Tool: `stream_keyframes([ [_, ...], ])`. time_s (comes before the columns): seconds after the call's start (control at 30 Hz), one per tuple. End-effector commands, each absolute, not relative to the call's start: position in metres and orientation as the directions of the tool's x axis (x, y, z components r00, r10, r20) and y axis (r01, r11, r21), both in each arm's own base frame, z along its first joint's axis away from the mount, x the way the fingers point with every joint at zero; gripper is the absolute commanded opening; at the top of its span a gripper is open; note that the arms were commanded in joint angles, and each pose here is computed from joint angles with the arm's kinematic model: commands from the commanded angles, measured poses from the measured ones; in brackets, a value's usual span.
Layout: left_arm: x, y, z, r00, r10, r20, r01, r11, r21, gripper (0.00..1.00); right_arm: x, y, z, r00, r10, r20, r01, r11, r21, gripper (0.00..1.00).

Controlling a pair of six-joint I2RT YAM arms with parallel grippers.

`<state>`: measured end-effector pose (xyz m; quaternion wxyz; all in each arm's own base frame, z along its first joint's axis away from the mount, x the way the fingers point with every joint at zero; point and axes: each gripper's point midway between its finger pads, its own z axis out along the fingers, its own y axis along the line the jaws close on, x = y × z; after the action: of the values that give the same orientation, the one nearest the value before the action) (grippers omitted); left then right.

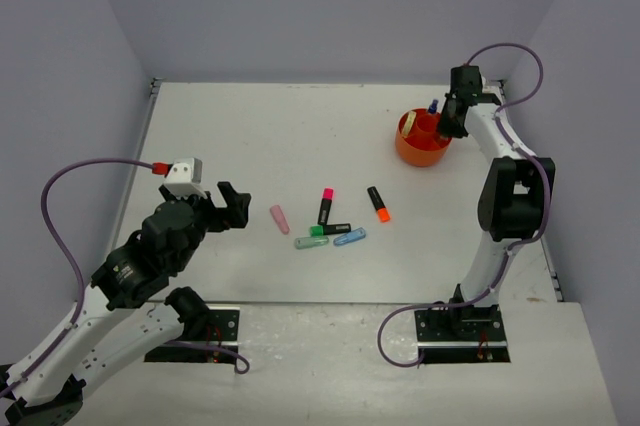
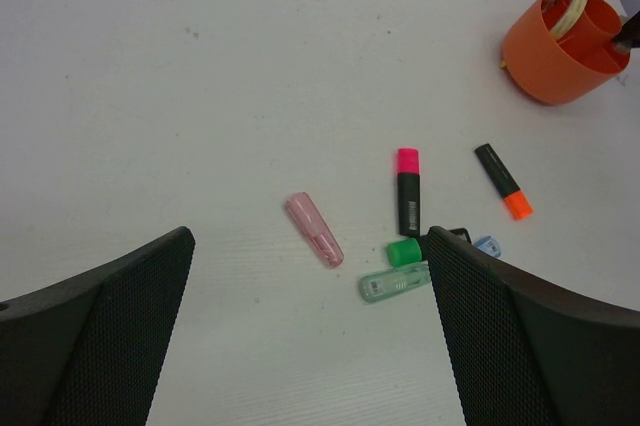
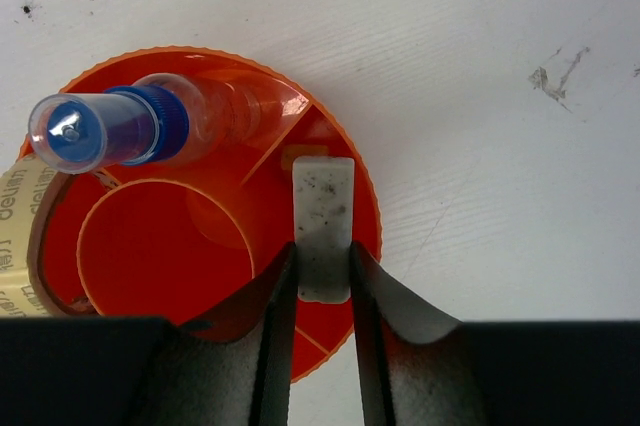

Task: Sort the stationery into containers
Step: Place the stationery in the storage box, then pick up the pen from the center of the board.

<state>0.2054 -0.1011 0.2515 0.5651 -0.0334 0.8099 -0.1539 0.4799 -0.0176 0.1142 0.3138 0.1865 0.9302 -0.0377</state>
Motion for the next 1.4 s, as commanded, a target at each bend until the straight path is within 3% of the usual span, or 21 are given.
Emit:
stream_keyframes([
  [0.0, 0.208, -0.105, 0.255, -0.338, -0.222, -0.915, 0.15, 0.947, -0.285, 1.0, 0.487, -0.015, 0.133, -0.714, 0.315, -0.625, 0.352, 0.933, 0.068, 0.33],
  [0.17, 0.208, -0.105, 0.255, -0.338, -0.221, -0.915, 0.15, 0.947, -0.284, 1.0, 0.484, -0.017, 0.147, -0.699, 0.313, -0.643, 0.357, 0.932, 0.066, 0.4],
  [0.37, 0.207, -0.105, 0.255, -0.336, -0.224, -0.915, 0.149, 0.946, -0.286, 1.0, 0.475, -0.01, 0.176, -0.677, 0.302, -0.671, 0.338, 0.938, 0.081, 0.41],
  [0.57, 0.208, -0.103, 0.255, -0.335, -0.224, -0.915, 0.139, 0.949, -0.283, 1.0, 0.422, 0.071, 0.232, -0.636, 0.144, -0.758, 0.147, 0.987, 0.064, 0.43],
  [0.63, 0.208, -0.103, 0.255, -0.334, -0.225, -0.915, 0.136, 0.949, -0.283, 1.0, 0.395, 0.111, 0.235, -0.628, 0.098, -0.772, 0.025, 0.994, 0.106, 0.47],
  [0.83, 0.21, -0.103, 0.252, -0.345, -0.215, -0.914, 0.128, 0.954, -0.273, 1.0, 0.34, 0.18, 0.19, -0.683, -0.024, -0.73, -0.175, 0.976, 0.132, 0.51],
  [1.1, 0.211, -0.105, 0.249, -0.357, -0.206, -0.911, 0.125, 0.956, -0.265, 1.0, 0.32, 0.176, 0.101, -0.821, -0.104, -0.561, -0.163, 0.985, 0.055, 0.48],
  [1.37, 0.21, -0.104, 0.25, -0.35, -0.213, -0.912, 0.124, 0.955, -0.271, 1.0, 0.309, 0.178, 0.067, -0.864, -0.143, -0.483, -0.158, 0.987, -0.01, 0.49],
])
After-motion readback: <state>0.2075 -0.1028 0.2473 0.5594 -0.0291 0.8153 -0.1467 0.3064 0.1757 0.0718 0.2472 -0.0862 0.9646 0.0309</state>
